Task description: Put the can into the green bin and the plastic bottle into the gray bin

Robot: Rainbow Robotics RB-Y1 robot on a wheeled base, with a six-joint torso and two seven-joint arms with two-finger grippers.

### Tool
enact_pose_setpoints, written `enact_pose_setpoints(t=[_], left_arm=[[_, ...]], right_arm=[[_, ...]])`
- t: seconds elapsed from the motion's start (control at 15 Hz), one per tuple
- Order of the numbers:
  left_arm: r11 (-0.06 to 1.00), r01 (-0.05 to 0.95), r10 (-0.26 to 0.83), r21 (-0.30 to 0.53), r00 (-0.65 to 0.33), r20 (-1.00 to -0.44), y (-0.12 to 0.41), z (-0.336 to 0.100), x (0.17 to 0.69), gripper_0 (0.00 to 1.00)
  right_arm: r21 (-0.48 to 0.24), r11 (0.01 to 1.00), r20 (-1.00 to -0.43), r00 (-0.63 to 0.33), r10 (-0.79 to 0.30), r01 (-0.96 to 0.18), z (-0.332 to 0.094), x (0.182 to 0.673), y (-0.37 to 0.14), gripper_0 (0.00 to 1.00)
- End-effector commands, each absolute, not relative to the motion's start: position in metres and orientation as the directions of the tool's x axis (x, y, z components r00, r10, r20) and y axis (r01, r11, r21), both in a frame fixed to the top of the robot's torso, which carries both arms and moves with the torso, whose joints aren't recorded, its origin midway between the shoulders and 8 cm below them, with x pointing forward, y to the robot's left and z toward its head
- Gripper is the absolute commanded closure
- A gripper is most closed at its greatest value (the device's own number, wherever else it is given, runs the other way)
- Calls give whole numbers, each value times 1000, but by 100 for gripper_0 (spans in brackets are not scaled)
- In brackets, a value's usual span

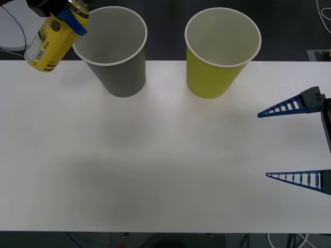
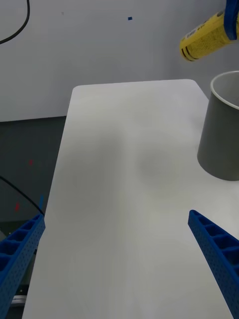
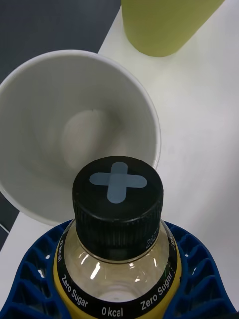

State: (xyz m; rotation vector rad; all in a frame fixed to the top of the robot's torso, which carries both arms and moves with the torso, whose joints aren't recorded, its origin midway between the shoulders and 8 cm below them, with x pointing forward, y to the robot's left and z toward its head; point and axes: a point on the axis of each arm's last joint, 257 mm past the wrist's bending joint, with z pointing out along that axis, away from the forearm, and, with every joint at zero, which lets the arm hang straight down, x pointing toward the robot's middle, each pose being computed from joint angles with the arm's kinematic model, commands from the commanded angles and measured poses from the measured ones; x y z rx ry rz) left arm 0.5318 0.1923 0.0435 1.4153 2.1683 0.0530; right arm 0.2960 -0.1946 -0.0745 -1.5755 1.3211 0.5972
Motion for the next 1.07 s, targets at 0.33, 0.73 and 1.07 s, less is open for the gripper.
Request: enact_pose_setpoints(t=[0.33, 0.73, 1.07], left_arm=[[472, 828, 833, 304, -306, -461, 162, 60, 562, 100], [487, 815, 823, 314, -308, -477, 134, 73, 585, 100], [491, 807, 829, 330, -315, -462, 119, 74, 599, 100]], right_arm=[[-354, 46, -835, 294, -464, -934, -75, 296, -195, 0], [-354, 46, -835, 294, -464, -934, -75, 296, -195, 0], [-354, 46, -835, 294, -464, -934, -75, 296, -195, 0]])
